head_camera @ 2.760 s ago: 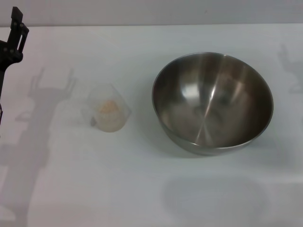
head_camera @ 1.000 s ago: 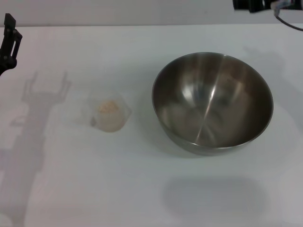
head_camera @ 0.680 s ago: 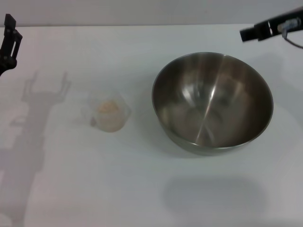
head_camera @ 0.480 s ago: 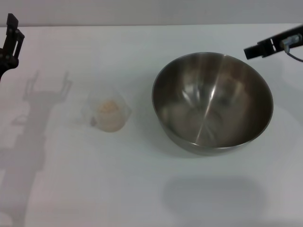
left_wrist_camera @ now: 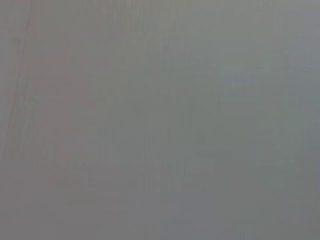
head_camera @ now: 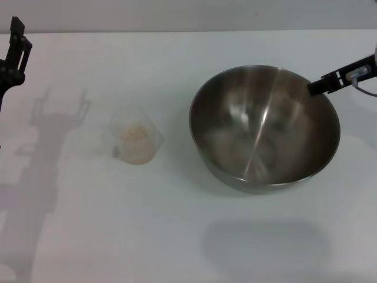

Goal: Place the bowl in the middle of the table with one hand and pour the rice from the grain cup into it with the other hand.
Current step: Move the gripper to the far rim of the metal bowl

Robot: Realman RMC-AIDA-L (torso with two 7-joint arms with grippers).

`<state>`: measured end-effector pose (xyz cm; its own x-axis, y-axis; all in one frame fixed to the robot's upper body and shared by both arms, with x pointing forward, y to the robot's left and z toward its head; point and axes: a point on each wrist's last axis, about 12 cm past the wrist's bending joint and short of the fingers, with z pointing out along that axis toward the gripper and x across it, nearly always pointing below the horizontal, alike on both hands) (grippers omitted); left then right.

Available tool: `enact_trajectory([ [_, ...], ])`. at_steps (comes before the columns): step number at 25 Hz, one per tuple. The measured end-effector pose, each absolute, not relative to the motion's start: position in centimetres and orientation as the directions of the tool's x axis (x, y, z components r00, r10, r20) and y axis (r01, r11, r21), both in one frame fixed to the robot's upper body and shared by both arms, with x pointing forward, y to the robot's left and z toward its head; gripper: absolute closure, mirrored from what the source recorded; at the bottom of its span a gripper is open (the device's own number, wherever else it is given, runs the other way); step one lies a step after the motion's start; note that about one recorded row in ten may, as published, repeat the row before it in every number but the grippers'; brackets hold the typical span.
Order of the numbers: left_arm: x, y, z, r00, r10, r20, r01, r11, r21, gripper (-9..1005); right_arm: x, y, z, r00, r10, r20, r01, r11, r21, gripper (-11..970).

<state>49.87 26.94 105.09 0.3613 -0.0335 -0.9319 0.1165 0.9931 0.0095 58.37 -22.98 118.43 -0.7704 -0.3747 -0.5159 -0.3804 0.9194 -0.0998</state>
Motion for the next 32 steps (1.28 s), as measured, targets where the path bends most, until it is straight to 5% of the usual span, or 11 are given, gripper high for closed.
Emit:
enact_trajectory([
  [13,49.7,26.9,104.9,0.355,-0.034,-0.934,0.122,0.993,0.01,211,58.9,-22.3,116.1,-0.784,-0.385,-0.486,-0.421,0.906,-0.039,271],
  [19,49.6,26.8,104.9,0.356,-0.037,-0.934,0.122,0.992,0.007,211,58.8,-22.6,115.7,-0.789,-0.371,-0.489,-0.432,0.902,0.013,495],
  [32,49.6,26.8,105.0,0.358,-0.039,-0.933,0.124,0.992,0.006,211,58.6,-22.8,115.4,-0.777,-0.387,-0.497,-0.446,0.895,0.002,798],
])
